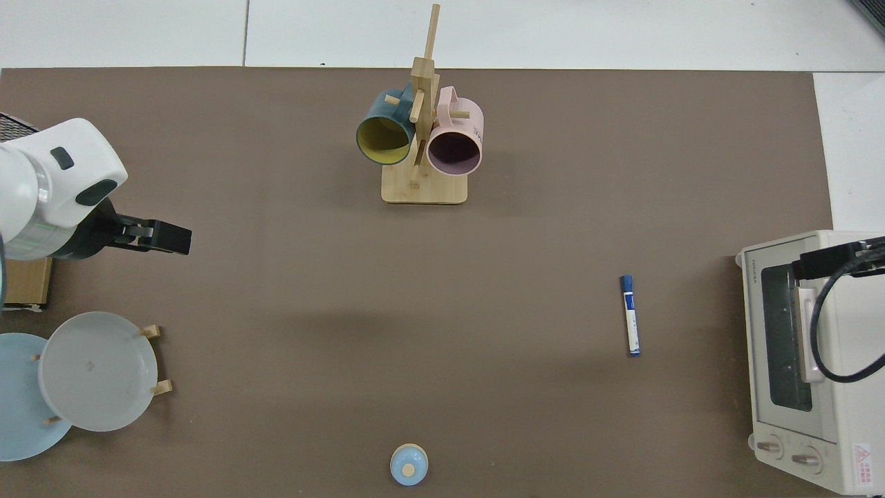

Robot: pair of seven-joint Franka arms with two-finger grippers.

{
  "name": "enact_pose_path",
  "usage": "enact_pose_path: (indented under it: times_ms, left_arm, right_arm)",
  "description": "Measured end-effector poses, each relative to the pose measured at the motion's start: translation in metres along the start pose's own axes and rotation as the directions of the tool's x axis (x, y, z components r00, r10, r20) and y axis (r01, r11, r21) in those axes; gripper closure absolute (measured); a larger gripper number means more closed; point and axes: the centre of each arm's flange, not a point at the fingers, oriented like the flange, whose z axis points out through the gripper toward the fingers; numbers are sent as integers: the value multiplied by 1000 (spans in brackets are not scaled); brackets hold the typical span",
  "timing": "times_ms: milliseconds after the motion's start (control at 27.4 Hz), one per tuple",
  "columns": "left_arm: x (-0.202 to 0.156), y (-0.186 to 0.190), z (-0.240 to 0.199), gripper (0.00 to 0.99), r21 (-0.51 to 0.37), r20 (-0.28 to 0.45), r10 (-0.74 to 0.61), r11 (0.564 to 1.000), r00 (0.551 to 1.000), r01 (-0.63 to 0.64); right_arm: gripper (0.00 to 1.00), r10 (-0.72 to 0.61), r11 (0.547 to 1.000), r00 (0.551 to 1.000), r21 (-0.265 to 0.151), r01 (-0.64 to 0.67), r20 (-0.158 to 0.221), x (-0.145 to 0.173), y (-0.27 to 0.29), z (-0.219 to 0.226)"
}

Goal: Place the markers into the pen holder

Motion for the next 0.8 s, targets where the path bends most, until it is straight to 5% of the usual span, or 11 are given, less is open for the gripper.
enact_pose_path:
  times_ms: [804]
  left_arm:
    - [0, 0, 0, 0, 0, 0, 0, 1000, 1000, 0]
  right_arm:
    - [0, -1, 1000, 1000, 0, 1, -2, 0, -2, -1]
